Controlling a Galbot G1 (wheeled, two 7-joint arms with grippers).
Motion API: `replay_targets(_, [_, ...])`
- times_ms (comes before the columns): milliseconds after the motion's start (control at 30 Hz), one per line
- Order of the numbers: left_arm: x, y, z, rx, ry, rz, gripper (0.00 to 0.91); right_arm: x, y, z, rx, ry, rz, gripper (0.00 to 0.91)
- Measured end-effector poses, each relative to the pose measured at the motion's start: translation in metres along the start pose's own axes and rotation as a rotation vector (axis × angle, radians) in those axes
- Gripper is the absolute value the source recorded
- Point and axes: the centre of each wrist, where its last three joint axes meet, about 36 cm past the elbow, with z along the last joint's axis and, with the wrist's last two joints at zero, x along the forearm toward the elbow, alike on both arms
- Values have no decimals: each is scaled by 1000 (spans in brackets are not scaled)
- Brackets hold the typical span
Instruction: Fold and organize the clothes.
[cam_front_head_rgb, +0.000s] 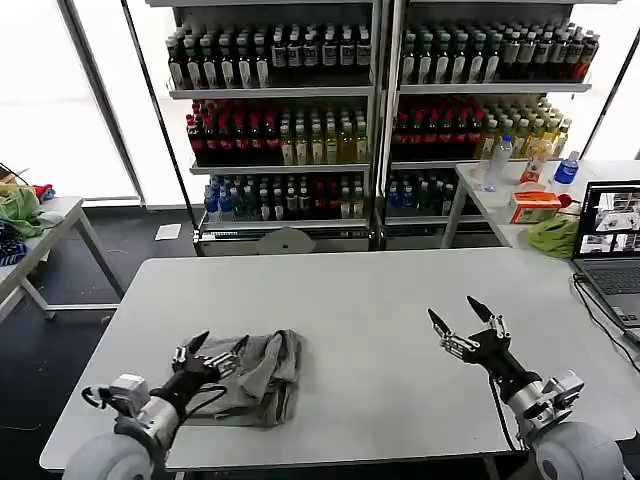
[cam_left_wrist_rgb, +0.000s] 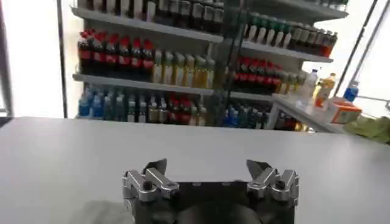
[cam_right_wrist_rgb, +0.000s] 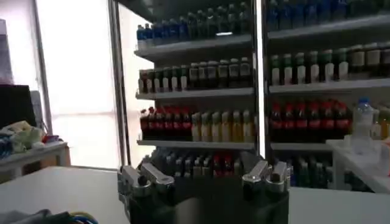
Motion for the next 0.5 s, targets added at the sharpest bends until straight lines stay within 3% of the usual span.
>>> replay_targets(500, [-1, 62, 54, 27, 80, -164, 907, -3, 5, 0, -4, 3, -16, 907])
